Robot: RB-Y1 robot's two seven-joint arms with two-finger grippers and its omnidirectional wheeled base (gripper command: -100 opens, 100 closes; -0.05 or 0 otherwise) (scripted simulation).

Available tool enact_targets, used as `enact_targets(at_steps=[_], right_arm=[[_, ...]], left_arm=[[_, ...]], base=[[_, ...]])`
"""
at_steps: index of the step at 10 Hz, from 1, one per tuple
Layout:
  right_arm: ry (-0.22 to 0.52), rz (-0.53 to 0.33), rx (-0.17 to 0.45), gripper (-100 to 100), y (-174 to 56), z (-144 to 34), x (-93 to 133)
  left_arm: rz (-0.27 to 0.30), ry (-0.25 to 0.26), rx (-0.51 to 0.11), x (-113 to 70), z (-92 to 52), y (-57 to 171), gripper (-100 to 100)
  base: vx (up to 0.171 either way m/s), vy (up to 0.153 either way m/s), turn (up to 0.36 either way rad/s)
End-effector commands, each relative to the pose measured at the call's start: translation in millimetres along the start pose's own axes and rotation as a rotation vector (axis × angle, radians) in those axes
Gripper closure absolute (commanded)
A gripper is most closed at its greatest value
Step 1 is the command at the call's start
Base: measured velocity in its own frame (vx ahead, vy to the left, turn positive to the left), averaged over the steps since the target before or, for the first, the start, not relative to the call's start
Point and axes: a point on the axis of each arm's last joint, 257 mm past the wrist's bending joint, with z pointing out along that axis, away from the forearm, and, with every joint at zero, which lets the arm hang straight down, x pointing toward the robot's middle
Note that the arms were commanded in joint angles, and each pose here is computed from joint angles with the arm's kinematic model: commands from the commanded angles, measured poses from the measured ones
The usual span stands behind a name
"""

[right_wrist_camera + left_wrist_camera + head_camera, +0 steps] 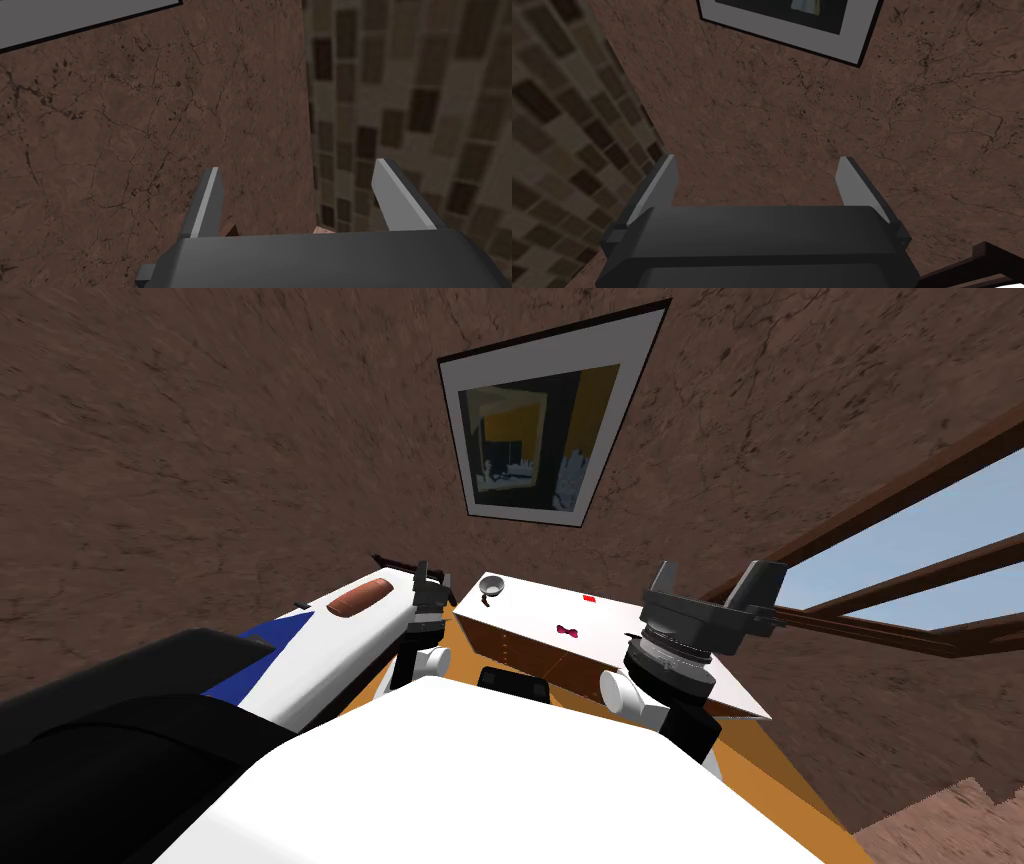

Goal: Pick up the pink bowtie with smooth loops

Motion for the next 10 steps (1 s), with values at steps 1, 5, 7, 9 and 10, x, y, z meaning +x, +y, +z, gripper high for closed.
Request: enact_targets(at_steps=[1,5,7,9,10], right_arm=[[0.043,-0.014,0.024,-100,-6.5,-3.9,6.6],[0.212,-0.083,0.148,-100,-41.9,-30.6,31.0],[0.282,-0.109,0.194,-100,-54.9,-43.4,39.4],[0.345,-0.136,0.243,-100,-68.7,-58.1,45.7],[0.404,-0.165,0.295,-100,-83.0,-74.8,50.4]], left_arm=[[0.0,0.0,0.0,0.0,0.0,0.0,0],[0.0,0.0,0.0,0.0,0.0,0.0,0],[0.0,0.0,0.0,0.0,0.0,0.0,0],[0.0,0.0,0.0,0.1,0.0,0.0,0],[0.0,0.0,0.0,0.0,0.0,0.0,0]], base=[[-0.013,-0.003,0.053],[-0.045,-0.009,0.112],[-0.04,-0.005,0.069],[-0.046,-0.004,0.124],[-0.04,-0.003,0.119]])
